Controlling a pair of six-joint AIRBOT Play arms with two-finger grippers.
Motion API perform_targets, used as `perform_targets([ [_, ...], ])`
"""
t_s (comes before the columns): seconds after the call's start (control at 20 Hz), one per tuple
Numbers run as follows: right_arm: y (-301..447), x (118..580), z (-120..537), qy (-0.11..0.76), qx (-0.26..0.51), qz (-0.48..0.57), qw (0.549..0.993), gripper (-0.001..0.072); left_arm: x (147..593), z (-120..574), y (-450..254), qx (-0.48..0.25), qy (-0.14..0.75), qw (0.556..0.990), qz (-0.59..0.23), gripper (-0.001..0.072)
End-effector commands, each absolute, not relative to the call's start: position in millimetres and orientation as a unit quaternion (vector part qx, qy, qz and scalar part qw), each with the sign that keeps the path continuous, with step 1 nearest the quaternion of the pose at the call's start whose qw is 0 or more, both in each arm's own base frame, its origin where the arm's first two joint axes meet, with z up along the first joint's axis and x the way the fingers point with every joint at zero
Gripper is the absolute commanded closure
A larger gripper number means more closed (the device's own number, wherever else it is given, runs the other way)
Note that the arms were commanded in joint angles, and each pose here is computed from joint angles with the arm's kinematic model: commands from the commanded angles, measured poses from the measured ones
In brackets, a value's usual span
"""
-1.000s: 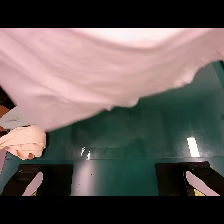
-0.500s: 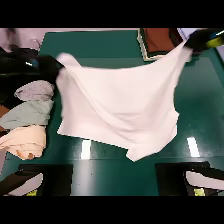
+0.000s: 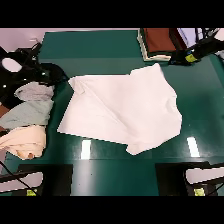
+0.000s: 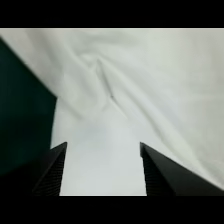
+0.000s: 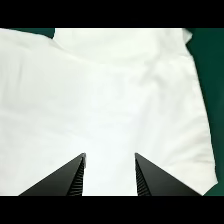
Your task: Fold the shirts.
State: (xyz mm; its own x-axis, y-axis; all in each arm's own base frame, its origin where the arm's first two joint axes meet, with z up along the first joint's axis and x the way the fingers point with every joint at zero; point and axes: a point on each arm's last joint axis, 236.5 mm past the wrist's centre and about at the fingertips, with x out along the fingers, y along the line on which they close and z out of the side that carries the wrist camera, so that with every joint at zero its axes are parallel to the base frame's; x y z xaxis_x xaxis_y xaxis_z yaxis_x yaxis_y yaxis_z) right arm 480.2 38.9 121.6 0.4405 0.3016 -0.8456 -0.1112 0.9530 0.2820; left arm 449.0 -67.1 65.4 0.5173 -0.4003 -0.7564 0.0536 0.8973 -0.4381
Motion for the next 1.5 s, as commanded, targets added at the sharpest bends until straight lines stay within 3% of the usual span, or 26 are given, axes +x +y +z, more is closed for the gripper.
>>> perform_targets([
  [0.0, 39, 446, 130, 0.528, 0.132, 0.158, 0.824, 0.0348, 392, 31, -18, -0.148, 0.561, 0.811, -0.08, 0.0169],
  [0.35, 55, 378, 110, 0.535, 0.139, 0.156, 0.818, 0.0348, 282, -46, -25, -0.149, 0.651, 0.742, -0.059, 0.0168],
  [0.75, 60, 360, 96, 0.543, 0.143, 0.154, 0.813, 0.0348, 239, -84, -41, -0.177, 0.693, 0.696, -0.068, 0.0168],
  [0.9, 60, 360, 96, 0.544, 0.143, 0.154, 0.813, 0.0348, 245, -84, -58, -0.195, 0.677, 0.704, -0.091, 0.0171],
  [1.0, 61, 358, 96, 0.547, 0.142, 0.156, 0.81, 0.0348, 253, -83, -59, -0.191, 0.665, 0.716, -0.09, 0.0399],
  [1.05, 59, 355, 94, 0.553, 0.142, 0.155, 0.806, 0.0348, 259, -81, -58, -0.194, 0.658, 0.722, -0.086, 0.0424],
  [1.1, 56, 351, 92, 0.561, 0.144, 0.153, 0.801, 0.0348, 264, -77, -57, -0.197, 0.653, 0.727, -0.082, 0.0624],
  [1.15, 52, 346, 88, 0.567, 0.149, 0.148, 0.796, 0.0348, 269, -72, -57, -0.194, 0.649, 0.731, -0.085, 0.0683],
  [1.3, 19, 306, 54, 0.606, 0.166, 0.097, 0.772, 0.0348, 285, -48, -57, -0.185, 0.636, 0.743, -0.099, 0.0683],
  [1.4, -7, 257, 19, 0.658, 0.173, 0.047, 0.731, 0.0338, 298, -30, -57, -0.175, 0.62, 0.756, -0.11, 0.0683],
  [1.45, -12, 232, 4, 0.683, 0.188, 0.032, 0.705, 0.025, 304, -22, -58, -0.176, 0.613, 0.762, -0.114, 0.0683],
])
